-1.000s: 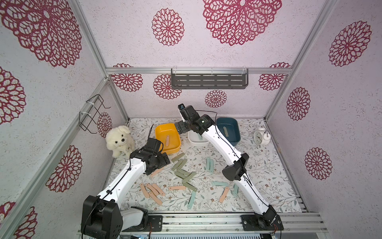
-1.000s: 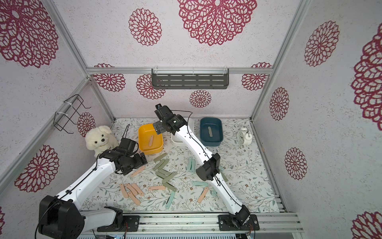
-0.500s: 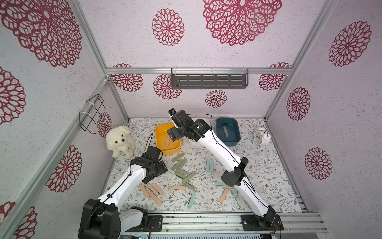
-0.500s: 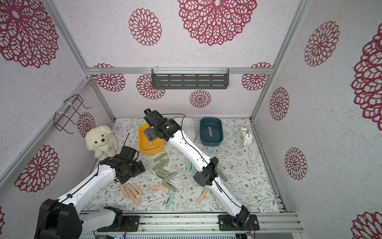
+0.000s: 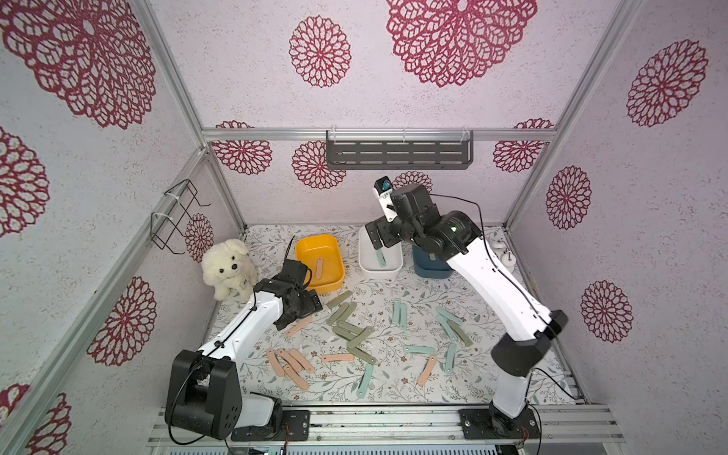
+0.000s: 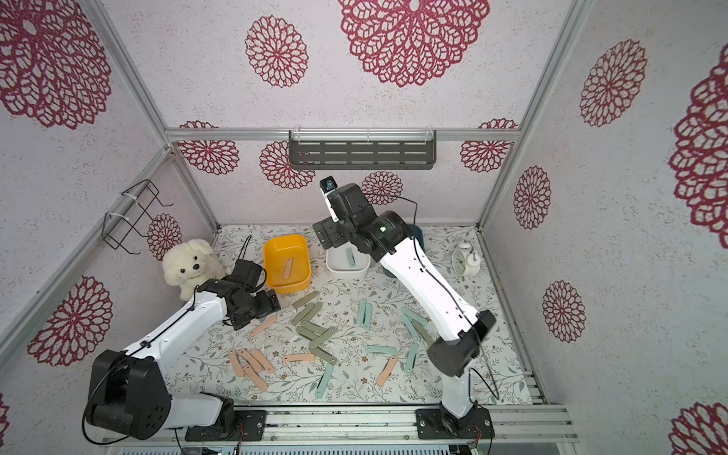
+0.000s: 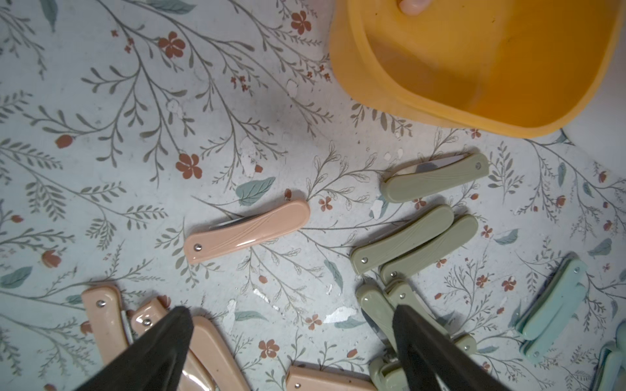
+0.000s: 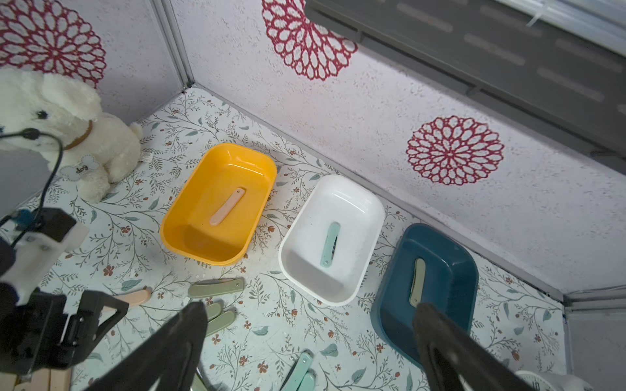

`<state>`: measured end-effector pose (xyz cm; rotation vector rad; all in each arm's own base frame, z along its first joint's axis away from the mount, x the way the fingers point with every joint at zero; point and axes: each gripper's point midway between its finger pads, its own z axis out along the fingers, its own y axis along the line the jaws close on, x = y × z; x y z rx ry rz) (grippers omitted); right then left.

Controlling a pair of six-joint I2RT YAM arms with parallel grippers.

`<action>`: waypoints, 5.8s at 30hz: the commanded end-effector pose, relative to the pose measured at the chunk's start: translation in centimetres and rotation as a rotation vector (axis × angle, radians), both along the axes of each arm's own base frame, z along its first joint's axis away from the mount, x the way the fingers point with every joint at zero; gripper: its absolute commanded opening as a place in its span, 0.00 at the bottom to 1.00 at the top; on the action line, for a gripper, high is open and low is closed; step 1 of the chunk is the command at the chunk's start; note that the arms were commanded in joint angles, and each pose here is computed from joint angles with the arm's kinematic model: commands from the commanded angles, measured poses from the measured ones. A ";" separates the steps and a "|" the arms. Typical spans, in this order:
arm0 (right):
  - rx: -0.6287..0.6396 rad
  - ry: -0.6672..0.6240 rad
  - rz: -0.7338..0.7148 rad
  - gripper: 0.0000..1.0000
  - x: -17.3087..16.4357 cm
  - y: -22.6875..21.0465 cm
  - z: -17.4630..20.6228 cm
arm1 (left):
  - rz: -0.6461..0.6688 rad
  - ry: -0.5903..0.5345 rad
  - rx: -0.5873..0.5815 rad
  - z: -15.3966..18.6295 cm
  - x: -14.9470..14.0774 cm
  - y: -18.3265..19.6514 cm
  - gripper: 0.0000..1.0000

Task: Place the fruit knives into the storage box by color
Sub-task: Pick up the fruit knife from the center of the board, then place the fruit knife in the storage box, then pick up the fruit knife from the center of the board.

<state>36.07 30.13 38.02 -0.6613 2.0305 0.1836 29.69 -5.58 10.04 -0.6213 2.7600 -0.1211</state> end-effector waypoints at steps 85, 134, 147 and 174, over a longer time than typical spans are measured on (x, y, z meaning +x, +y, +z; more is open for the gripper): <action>0.200 0.160 0.110 0.99 -3.7 1.1 -15.0 | -0.073 0.162 0.090 -4.4 0.5 0.9 0.13; 0.064 0.341 -0.160 0.92 -2.2 -5.7 -23.6 | -0.244 0.041 0.091 -2.3 21.8 -3.1 0.68; 0.087 0.558 -0.234 0.58 -6.7 -7.8 -31.5 | -0.289 -0.067 0.029 3.7 14.1 -7.3 0.97; -0.032 0.636 -0.222 0.61 -7.3 -6.3 -35.6 | -0.333 -0.044 0.046 2.4 12.5 -7.2 0.97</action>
